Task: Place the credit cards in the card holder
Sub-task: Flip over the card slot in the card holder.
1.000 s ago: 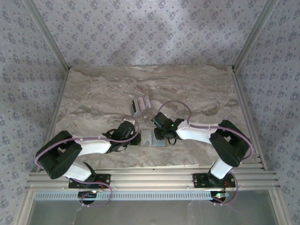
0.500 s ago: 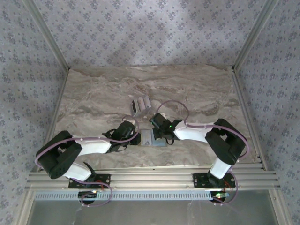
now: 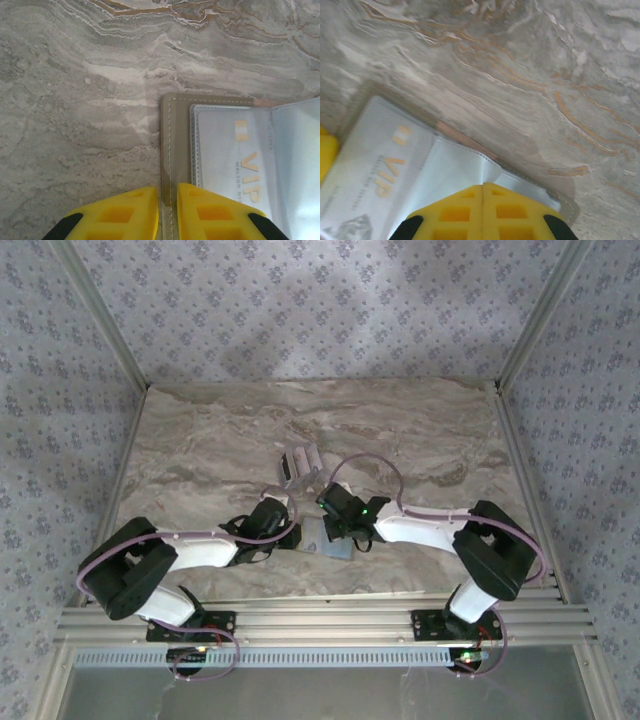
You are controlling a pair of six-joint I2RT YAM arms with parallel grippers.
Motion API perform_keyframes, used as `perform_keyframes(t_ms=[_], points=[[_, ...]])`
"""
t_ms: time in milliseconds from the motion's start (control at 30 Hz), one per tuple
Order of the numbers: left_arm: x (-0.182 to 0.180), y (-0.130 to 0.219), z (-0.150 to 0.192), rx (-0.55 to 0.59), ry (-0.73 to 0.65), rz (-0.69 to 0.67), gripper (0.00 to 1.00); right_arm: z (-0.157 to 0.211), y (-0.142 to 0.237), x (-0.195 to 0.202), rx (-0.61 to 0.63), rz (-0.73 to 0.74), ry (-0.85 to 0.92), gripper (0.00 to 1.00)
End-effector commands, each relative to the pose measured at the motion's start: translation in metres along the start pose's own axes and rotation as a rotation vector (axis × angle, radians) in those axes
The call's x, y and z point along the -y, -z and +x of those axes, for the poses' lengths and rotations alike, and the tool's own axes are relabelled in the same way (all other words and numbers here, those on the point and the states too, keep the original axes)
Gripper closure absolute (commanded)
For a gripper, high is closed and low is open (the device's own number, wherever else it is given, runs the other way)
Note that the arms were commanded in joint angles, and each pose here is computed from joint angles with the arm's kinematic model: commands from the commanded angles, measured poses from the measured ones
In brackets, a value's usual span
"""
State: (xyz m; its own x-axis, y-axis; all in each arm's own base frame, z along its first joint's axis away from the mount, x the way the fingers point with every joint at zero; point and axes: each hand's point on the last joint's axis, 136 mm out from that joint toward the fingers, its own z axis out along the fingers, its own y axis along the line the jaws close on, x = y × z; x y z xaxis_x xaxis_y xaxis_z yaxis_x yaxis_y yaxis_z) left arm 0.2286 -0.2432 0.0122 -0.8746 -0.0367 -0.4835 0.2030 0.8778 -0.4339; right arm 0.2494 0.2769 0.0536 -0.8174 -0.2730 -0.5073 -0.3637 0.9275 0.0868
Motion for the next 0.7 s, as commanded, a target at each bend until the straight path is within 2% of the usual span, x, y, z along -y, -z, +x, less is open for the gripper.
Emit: perform_keyframes(t_ms=[0,267,367,433,667], points=[[-0.019,-0.014,0.04,-0.132,0.01,-0.043,0.81,-0.01,0.009,-0.016,0.01,-0.062,0.011,1.0],[-0.015,-0.013,0.041,-0.129,0.013,-0.03,0.81,-0.021,-0.008,-0.052,-0.017,-0.217,-0.013,1.0],[-0.016,-0.013,0.042,-0.13,0.015,-0.031,0.81,-0.024,-0.012,-0.064,-0.026,-0.303,-0.045,0.94],[-0.017,-0.012,0.042,-0.126,0.015,-0.036,0.81,-0.026,-0.011,-0.068,-0.024,-0.35,-0.06,0.85],[-0.016,-0.002,0.038,-0.107,0.011,-0.026,0.78,-0.032,0.004,-0.075,-0.002,-0.474,-0.086,0.66]])
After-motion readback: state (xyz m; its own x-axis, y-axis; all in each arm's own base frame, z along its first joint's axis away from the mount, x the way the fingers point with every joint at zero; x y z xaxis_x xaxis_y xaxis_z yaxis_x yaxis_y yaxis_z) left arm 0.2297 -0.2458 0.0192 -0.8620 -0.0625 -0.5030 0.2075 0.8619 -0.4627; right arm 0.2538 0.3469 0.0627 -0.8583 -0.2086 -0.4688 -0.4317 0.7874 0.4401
